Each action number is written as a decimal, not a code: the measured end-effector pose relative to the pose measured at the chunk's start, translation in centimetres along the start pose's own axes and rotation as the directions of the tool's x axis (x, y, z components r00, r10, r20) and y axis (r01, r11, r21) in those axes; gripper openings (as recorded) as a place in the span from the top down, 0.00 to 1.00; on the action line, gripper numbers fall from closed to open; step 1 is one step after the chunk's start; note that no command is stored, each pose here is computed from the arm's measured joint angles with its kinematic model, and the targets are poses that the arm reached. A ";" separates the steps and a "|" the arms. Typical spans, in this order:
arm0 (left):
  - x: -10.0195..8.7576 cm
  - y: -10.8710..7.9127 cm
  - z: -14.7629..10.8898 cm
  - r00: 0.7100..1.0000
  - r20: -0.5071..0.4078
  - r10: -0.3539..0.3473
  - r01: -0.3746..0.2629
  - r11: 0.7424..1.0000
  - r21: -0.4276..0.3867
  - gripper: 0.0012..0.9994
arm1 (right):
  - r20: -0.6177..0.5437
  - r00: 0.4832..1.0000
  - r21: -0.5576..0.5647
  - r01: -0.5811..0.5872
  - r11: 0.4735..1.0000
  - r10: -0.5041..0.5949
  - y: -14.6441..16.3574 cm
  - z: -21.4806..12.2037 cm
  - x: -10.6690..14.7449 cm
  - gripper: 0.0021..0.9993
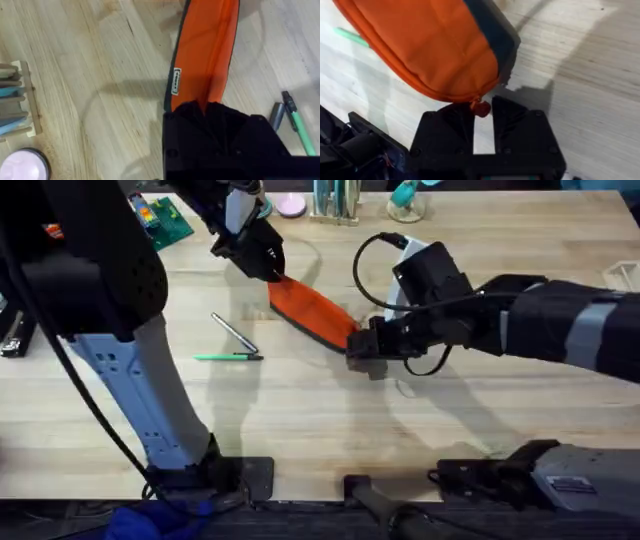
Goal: Unzip the bag, pick up the pens from the table one at a time and place them inside, then zip the bag closed.
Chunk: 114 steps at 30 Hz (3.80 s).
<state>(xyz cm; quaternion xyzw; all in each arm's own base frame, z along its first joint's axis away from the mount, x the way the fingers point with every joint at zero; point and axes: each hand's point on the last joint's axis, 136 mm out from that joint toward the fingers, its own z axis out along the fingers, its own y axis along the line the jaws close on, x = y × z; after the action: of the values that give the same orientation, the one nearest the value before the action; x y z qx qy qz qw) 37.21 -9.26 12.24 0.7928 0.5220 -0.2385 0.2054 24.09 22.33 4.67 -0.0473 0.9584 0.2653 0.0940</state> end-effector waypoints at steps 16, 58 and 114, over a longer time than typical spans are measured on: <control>0.0 0.0 0.0 1.000 0.000 0.000 0.000 1.000 0.000 0.96 | 0.002 0.999 -0.002 0.047 0.999 -0.047 0.1 0.0 0.0 0.97; 0.0 0.0 0.0 1.000 0.000 0.001 -0.001 1.000 0.000 0.96 | 0.111 0.984 -0.054 0.148 0.988 -0.141 2.9 -4.8 -1.1 0.97; 0.0 0.1 0.0 1.000 -0.001 0.002 -0.002 1.000 -0.003 0.96 | 0.267 0.942 -0.146 0.249 0.957 -0.204 7.6 -5.1 -7.5 0.97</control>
<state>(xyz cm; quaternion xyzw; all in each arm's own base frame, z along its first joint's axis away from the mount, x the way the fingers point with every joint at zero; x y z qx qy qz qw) 37.28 -9.26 12.23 0.7931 0.5216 -0.2372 0.2064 29.53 26.51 14.34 -0.1323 0.8996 0.3408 0.2389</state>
